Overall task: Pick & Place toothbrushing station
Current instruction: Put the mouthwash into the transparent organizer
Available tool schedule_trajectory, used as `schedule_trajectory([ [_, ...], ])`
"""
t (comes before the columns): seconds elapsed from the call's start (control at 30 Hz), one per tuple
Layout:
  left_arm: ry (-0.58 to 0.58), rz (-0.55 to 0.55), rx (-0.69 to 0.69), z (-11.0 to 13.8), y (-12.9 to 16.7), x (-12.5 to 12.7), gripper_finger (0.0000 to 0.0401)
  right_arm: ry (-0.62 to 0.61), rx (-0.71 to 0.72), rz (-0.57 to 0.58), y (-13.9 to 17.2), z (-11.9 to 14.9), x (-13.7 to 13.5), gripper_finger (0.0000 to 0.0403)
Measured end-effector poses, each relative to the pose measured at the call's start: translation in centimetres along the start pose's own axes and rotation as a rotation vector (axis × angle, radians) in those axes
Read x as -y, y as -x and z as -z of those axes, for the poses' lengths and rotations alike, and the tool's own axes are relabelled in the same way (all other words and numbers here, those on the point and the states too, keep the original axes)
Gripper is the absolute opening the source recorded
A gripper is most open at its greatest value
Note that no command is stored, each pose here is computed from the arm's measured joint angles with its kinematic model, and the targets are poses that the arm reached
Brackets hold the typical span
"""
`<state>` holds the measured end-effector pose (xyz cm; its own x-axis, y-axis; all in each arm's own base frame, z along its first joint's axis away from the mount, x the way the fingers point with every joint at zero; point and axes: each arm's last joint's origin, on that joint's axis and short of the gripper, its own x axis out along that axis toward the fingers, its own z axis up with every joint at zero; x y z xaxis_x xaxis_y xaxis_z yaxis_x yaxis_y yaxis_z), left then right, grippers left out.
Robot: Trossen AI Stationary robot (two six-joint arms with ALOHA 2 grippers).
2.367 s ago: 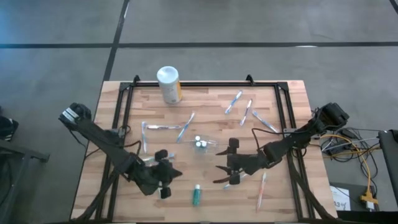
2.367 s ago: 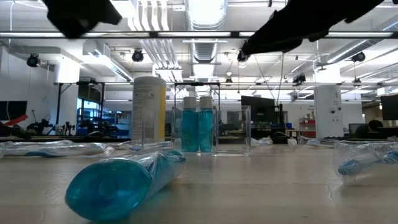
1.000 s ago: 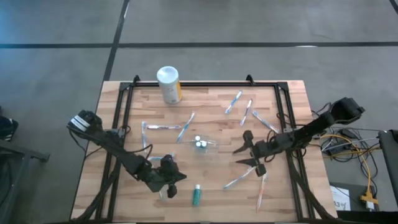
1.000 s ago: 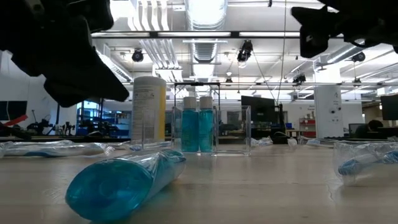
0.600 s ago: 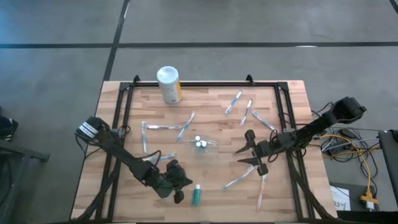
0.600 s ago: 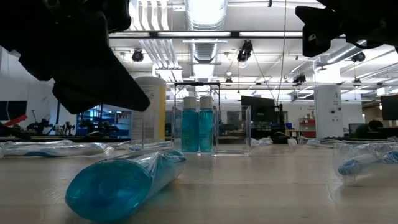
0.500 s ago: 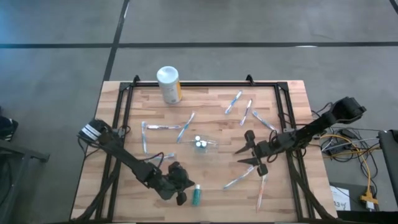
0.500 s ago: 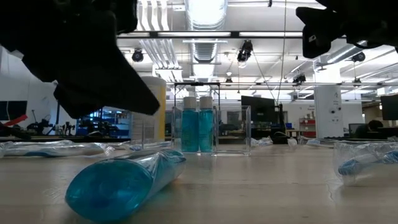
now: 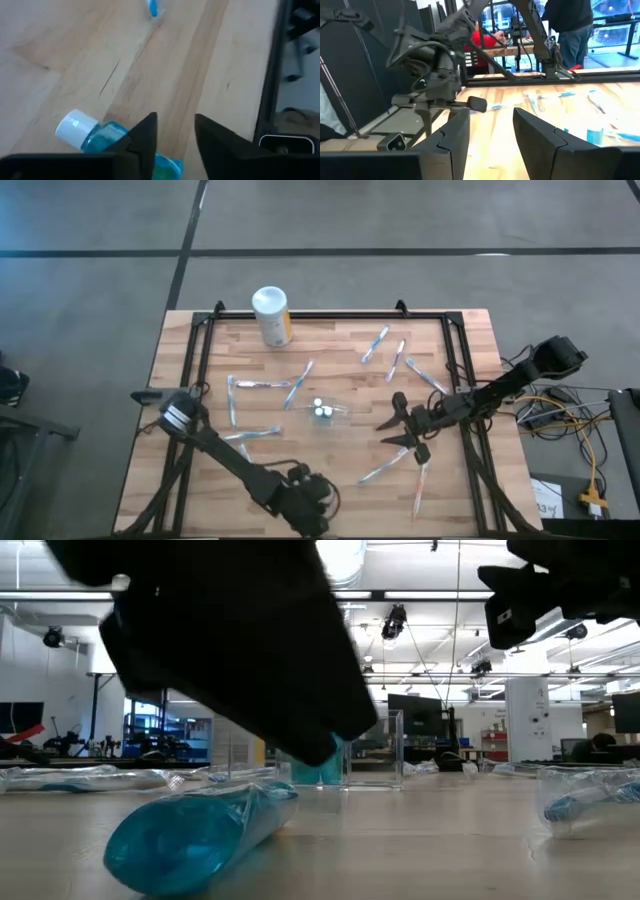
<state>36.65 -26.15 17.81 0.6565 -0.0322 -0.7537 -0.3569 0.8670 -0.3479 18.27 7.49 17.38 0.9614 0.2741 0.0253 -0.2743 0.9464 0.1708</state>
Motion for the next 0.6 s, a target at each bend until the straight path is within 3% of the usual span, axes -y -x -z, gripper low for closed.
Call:
schedule_trajectory([
  [0.17, 0.021, -0.15, -0.097, -1.8, 1.2, 1.5, 0.0203, -0.027, -0.023, -0.019, 0.1, 0.3, -0.4, 0.0141],
  [0.3, 0.098, -0.251, -0.091, -2.3, 2.1, 1.5, 0.0237, -0.032, -0.033, -0.035, 0.1, 0.4, -0.7, 0.0139],
  [0.4, 0.162, -0.297, -0.073, -1.8, 1.1, 1.0, 0.0246, -0.032, -0.033, -0.039, 0.1, 0.4, -0.8, 0.0139],
  [0.6, 0.237, -0.328, -0.18, -0.2, -0.7, 0.1, 0.0247, -0.032, -0.032, -0.039, 0.1, 0.4, -0.8, 0.0139],
])
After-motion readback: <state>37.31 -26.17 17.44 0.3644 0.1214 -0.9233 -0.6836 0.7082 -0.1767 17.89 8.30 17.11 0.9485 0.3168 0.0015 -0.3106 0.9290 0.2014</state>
